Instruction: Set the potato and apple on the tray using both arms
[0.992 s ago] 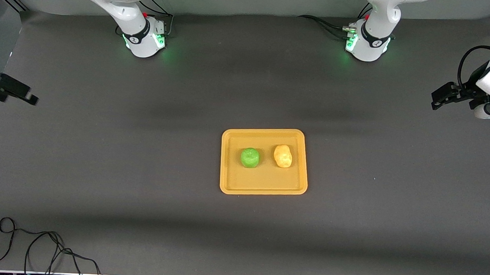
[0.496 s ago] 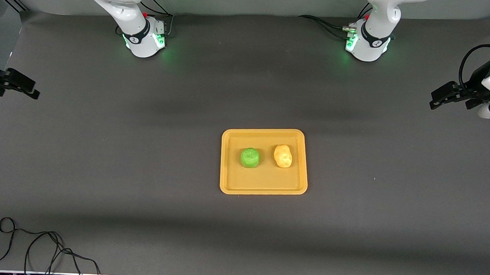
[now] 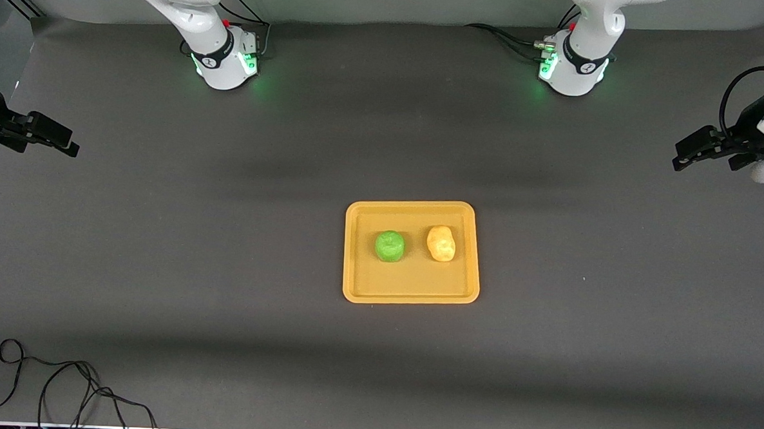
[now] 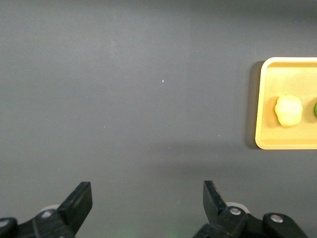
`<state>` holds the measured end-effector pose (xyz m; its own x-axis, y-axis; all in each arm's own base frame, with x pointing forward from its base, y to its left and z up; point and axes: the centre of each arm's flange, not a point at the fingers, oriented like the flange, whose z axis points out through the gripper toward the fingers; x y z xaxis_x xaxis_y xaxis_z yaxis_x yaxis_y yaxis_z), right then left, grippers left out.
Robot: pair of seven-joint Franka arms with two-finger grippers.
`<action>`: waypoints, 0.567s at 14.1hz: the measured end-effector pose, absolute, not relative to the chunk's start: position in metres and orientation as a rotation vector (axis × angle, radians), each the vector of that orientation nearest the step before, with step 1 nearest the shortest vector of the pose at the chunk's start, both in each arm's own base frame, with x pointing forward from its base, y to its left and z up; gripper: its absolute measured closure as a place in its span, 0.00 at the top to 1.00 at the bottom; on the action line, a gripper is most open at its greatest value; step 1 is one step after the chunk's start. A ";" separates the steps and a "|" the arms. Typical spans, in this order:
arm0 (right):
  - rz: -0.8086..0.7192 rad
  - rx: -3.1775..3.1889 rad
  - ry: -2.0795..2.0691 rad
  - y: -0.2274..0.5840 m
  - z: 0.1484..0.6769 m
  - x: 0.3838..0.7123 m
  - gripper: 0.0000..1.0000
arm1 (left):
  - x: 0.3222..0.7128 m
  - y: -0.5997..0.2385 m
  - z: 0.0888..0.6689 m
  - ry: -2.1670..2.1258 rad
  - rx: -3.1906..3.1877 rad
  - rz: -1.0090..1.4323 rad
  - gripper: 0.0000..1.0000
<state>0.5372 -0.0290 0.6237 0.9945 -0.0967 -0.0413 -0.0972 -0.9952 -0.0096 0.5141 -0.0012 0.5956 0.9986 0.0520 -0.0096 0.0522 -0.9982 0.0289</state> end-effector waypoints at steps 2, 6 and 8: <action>0.062 -3.125 0.153 -0.029 0.624 0.537 1.00 | 0.514 -0.002 0.596 0.080 3.112 -0.015 1.00; 0.056 -3.126 0.153 -0.029 0.626 0.536 1.00 | 0.514 -0.003 0.596 0.076 3.112 -0.015 1.00; 0.055 -3.125 0.152 -0.029 0.627 0.536 1.00 | 0.514 -0.003 0.595 0.076 3.112 -0.015 1.00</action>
<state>0.5360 -0.0289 0.6265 0.9947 -0.0969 -0.0356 -0.0973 -0.9952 -0.0103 0.5140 -0.0031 0.5955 0.9988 0.0485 -0.0104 0.0488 -0.9984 0.0283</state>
